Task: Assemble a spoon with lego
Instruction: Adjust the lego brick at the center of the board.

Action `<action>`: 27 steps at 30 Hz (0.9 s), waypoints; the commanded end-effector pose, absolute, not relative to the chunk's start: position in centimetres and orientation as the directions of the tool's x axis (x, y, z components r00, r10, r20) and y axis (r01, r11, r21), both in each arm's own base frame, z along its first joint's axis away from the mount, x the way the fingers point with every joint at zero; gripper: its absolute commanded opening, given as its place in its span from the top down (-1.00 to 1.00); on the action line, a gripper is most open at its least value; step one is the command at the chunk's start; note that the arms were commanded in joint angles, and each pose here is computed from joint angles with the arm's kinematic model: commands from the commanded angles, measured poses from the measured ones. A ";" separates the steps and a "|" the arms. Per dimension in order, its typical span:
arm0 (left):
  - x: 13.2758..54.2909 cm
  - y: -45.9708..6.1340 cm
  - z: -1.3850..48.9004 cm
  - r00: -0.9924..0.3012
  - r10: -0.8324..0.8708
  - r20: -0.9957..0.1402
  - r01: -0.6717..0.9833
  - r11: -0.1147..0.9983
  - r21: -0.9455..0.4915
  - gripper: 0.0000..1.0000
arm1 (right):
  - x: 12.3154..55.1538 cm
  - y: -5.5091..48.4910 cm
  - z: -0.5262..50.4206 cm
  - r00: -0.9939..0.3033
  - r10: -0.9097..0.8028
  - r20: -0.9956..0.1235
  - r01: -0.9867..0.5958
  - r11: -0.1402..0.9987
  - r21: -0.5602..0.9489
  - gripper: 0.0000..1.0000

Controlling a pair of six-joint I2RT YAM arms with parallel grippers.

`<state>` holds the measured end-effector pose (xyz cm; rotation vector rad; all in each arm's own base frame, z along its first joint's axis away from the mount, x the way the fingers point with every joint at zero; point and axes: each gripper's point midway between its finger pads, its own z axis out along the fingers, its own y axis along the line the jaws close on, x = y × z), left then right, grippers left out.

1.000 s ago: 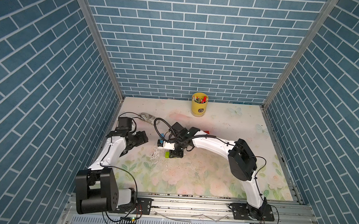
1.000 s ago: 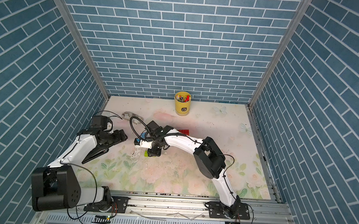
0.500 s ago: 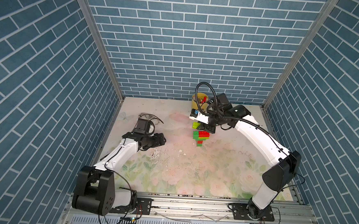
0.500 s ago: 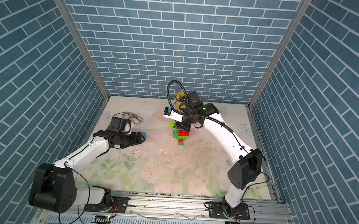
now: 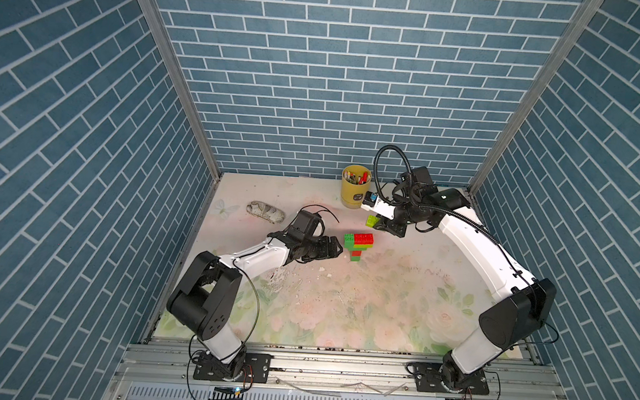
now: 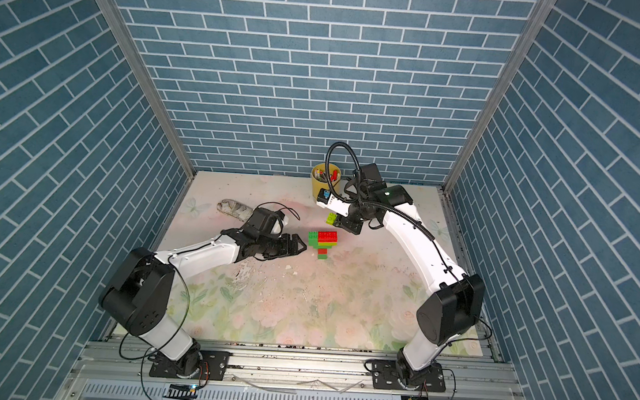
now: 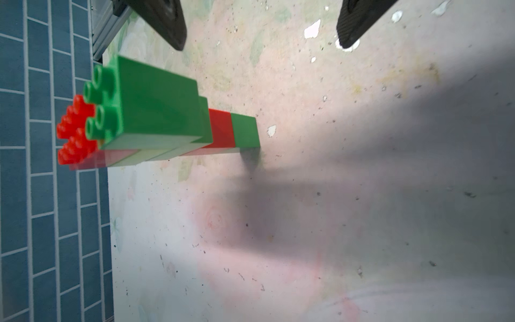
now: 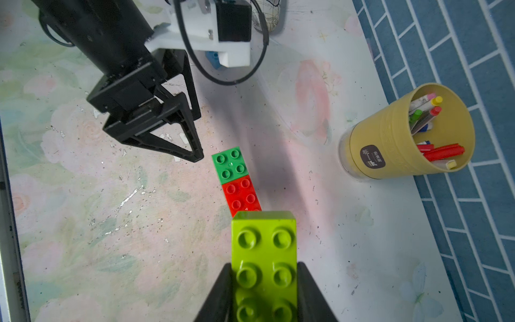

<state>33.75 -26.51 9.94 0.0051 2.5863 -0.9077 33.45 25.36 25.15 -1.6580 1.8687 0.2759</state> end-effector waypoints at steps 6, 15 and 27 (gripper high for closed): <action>35.1 -28.1 10.2 -0.913 -0.161 -0.376 0.134 0.751 -0.646 -0.73 | 32.6 25.3 25.7 0.014 -0.816 -0.578 -0.956 0.158 -0.247 0.79; 35.7 -28.2 10.0 -0.914 -0.159 -0.373 0.129 0.756 -0.641 -0.73 | 32.2 25.3 25.4 0.012 -0.817 -0.577 -0.961 0.150 -0.232 0.79; 36.0 -27.6 9.5 -0.916 -0.164 -0.366 0.116 0.765 -0.634 -0.73 | 32.8 26.4 22.7 -0.053 -0.826 -0.561 -0.979 0.154 -0.135 0.79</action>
